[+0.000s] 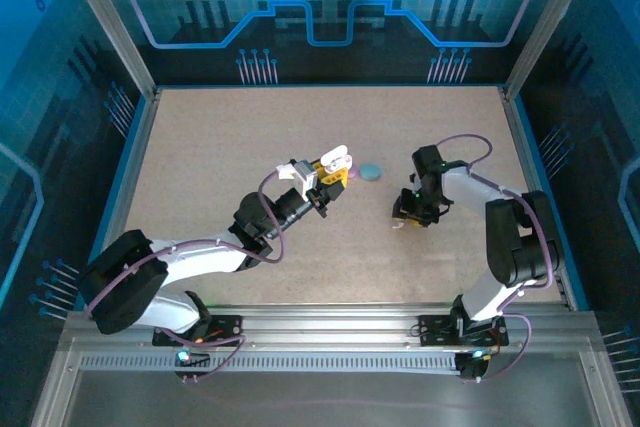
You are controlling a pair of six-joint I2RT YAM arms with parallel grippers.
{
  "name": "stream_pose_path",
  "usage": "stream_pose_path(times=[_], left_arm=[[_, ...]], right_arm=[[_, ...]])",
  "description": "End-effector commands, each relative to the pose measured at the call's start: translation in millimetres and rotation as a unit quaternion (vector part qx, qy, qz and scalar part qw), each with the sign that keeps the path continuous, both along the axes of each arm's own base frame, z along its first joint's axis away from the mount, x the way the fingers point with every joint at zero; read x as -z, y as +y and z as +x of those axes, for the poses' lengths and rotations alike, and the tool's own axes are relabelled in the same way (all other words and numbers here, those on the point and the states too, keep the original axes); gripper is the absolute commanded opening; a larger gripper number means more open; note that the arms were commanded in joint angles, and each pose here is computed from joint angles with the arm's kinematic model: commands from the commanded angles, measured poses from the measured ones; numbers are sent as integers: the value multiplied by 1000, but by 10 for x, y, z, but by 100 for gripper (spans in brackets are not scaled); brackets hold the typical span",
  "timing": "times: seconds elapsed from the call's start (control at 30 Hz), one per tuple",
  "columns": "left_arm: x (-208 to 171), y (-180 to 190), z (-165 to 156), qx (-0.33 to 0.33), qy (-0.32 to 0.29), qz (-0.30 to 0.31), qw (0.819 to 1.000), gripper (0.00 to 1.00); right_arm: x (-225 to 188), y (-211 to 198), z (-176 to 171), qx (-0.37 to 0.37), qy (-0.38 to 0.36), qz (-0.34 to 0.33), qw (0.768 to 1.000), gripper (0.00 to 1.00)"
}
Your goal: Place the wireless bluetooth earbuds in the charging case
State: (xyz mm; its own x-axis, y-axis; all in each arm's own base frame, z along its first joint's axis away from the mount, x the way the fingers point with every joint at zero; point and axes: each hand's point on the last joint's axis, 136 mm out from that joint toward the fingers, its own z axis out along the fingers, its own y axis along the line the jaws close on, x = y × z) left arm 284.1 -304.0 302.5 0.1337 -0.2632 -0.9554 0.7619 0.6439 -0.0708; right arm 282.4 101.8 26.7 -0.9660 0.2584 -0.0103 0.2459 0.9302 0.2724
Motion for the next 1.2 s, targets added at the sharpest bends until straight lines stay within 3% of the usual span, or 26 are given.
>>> stream_pose_path(times=[0.0, 0.83, 1.17], left_arm=[[-126, 68, -27, -7, -15, -17, 1000, 23], [-125, 92, -33, -11, -15, -18, 1000, 23], [-116, 89, -34, -10, -14, -16, 1000, 23]], right_arm=[[24, 67, -23, -4, 21, 1, 1000, 40], [85, 403, 165, -88, 29, 9, 996, 37], [-133, 192, 253, -79, -11, -52, 995, 38]])
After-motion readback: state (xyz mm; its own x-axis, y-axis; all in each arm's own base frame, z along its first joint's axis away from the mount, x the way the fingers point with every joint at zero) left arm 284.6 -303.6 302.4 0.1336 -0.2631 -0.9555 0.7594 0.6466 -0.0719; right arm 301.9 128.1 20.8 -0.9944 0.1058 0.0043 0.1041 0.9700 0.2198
